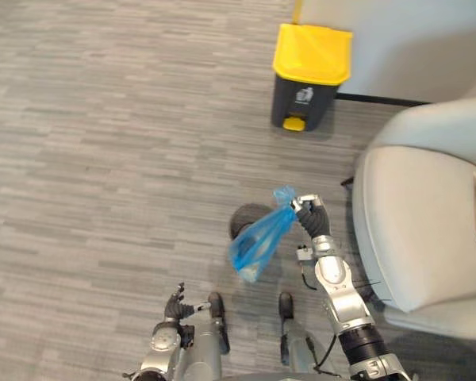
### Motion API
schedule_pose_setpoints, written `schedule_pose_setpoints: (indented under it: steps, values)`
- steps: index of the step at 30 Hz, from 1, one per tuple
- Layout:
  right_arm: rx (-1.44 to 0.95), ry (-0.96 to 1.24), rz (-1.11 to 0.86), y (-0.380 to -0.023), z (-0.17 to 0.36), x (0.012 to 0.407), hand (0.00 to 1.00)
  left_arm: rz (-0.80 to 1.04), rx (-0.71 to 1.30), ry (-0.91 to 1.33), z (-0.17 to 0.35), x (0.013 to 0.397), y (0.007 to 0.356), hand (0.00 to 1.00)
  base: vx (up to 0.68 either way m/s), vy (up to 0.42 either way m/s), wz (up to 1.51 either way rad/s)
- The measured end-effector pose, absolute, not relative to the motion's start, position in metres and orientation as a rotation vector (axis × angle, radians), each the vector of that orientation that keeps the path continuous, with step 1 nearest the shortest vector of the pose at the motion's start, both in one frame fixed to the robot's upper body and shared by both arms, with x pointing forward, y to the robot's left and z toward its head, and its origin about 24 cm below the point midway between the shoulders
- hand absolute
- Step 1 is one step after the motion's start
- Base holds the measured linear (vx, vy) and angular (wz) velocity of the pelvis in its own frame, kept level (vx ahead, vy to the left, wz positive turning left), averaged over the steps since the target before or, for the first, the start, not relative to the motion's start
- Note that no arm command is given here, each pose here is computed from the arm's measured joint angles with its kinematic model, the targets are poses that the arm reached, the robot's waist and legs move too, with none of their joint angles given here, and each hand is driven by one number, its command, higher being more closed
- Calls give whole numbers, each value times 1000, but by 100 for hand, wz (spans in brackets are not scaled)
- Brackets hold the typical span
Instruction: Gather rubbish on tea table into small bin, then transfer packed bag to large trash can.
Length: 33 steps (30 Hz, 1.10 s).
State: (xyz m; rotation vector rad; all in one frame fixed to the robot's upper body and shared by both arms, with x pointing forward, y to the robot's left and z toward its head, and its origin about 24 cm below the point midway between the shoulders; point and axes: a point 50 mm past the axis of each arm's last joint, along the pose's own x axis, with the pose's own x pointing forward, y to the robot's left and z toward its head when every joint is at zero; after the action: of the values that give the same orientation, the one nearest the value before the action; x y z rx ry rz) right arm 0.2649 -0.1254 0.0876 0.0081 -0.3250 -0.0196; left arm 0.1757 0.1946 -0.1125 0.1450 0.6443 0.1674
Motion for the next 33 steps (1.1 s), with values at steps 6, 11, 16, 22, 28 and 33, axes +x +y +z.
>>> schedule_pose_setpoints:
  steps: [6, 11, 16, 22, 28, 33]
  values:
    - [81, -477, 94, -110, 122, 268, 100, 155, 78, 506, -91, 172, 177, 0, -178, -98, 13]
    - [61, -582, 172, -106, 152, 278, 100, -10, 39, 205, -33, 202, 138, 0, -220, -143, 62]
    - [10, -660, 330, -92, 170, 273, 100, -70, 39, -49, 15, 227, 124, 0, -133, 3, 35]
    - [14, -679, 476, -68, 178, 270, 100, -206, 218, -254, 55, 258, 98, 0, -70, 110, 6]
    - [46, -696, 705, -19, 185, 255, 100, -236, 295, -305, 63, 266, 82, 100, -14, 74, -3]
    - [46, -605, 820, 4, 172, 246, 100, -232, 362, -244, 50, 278, 74, 100, -30, 5, -6]
